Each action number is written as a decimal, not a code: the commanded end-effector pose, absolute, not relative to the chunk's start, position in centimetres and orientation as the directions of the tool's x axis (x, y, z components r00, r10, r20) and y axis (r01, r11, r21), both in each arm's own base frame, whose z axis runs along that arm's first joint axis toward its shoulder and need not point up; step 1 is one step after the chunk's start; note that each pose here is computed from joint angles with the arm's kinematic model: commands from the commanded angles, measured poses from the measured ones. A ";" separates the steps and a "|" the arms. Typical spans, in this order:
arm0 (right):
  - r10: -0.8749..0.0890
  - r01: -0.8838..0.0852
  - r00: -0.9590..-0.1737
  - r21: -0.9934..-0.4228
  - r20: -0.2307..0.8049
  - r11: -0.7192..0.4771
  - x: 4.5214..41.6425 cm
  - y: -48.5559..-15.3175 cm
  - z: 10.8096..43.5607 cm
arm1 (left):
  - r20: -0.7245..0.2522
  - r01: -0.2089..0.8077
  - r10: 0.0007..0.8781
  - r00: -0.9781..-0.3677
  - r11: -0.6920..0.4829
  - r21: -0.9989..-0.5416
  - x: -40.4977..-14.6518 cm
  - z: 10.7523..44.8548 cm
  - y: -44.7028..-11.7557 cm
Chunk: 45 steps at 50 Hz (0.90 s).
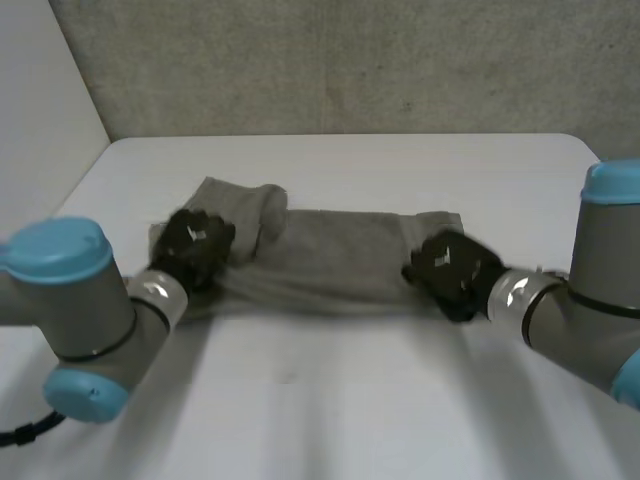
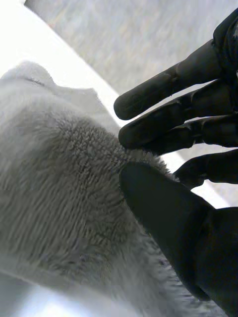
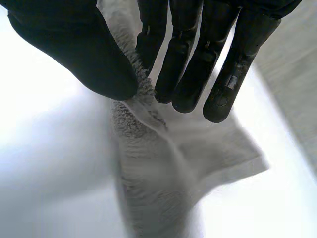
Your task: Fold the laundry
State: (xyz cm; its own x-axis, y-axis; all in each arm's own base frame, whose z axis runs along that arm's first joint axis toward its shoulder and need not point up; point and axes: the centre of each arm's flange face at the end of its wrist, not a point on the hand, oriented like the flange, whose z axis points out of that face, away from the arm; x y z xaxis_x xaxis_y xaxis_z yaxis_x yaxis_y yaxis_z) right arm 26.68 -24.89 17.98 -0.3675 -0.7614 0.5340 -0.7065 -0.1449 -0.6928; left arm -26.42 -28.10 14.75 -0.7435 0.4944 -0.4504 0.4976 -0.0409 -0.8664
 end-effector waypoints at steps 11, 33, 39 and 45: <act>-0.593 -0.551 -0.696 -0.831 0.405 0.078 24.3 -28.4 16.7 | -0.564 0.592 0.459 -0.686 -0.097 -0.800 -24.7 16.5 -28.0; -0.582 -0.561 -0.706 -0.821 0.404 0.111 24.2 -28.8 15.1 | -0.204 0.349 0.435 -0.877 0.285 -0.893 -20.3 13.2 -27.1; -0.584 -0.563 -0.705 -0.819 0.404 0.113 24.1 -28.7 14.9 | -0.206 0.347 0.447 -0.870 0.260 -0.901 -20.9 12.7 -27.8; -0.585 -0.565 -0.703 -0.817 0.404 0.115 24.2 -28.8 14.8 | -0.205 0.350 0.455 -0.866 0.262 -0.899 -21.1 12.4 -27.8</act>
